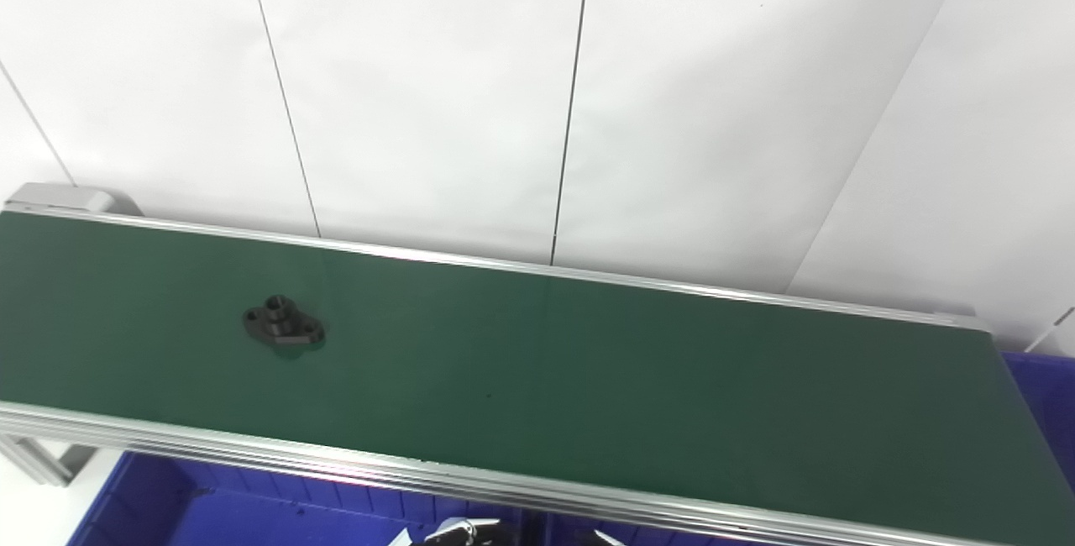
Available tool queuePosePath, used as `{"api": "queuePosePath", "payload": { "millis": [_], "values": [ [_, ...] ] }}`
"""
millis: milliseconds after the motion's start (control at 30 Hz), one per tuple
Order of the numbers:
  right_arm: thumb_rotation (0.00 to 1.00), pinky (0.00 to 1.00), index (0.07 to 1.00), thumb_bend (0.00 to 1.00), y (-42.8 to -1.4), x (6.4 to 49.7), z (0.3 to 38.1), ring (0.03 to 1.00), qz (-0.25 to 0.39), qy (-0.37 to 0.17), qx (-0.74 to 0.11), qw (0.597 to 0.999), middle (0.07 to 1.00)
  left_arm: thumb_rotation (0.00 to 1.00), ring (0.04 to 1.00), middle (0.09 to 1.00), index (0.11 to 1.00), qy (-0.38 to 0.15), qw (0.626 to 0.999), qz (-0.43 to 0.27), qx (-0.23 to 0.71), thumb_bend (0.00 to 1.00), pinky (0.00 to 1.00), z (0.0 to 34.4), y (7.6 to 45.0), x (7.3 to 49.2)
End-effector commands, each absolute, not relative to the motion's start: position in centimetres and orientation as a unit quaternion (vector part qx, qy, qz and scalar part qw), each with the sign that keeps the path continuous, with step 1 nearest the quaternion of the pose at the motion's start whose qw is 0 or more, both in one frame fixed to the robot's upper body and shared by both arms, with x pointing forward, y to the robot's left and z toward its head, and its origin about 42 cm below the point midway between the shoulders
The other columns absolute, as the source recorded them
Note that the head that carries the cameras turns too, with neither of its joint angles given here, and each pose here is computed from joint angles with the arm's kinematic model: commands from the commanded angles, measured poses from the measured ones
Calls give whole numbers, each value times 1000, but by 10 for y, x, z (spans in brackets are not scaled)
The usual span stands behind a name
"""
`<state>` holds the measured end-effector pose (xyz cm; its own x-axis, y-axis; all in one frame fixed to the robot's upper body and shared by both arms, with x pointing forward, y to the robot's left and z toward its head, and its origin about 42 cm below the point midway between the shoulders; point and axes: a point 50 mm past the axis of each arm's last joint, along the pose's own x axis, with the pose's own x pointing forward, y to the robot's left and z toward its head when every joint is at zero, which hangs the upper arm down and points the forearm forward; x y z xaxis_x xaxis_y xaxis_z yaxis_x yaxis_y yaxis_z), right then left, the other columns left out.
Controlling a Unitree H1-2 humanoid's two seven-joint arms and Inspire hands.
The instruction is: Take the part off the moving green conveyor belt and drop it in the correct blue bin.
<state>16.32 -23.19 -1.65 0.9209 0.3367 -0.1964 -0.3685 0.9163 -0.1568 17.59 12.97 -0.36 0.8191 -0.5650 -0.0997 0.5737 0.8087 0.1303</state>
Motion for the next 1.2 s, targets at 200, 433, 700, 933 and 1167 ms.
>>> {"api": "queuePosePath", "payload": {
  "millis": [200, 433, 700, 933, 1167],
  "values": [
    [926, 733, 859, 825, -235, 164, 4, 817, 174, 25, -100, 979, 892, 586, 801, 834, 801, -14, 951, -300, 74, 795, 703, 12, 120, 182],
    [815, 663, 830, 756, -229, 156, 31, 790, 180, -46, -186, 965, 881, 603, 803, 831, 804, -21, 949, -303, 79, 791, 700, 15, 118, 180],
    [801, 643, 825, 731, -222, 149, 67, 781, 166, -178, -243, 939, 862, 598, 812, 833, 809, -25, 947, -306, 89, 777, 703, 16, 118, 181],
    [776, 665, 808, 771, -215, 155, 96, 790, 136, -241, -234, 932, 855, 612, 823, 841, 813, -24, 946, -307, 98, 779, 714, 15, 123, 184],
    [725, 684, 828, 757, -210, 192, 119, 809, 99, -292, -248, 918, 855, 618, 824, 845, 817, -21, 945, -308, 105, 782, 712, 12, 124, 186]
  ]
}}
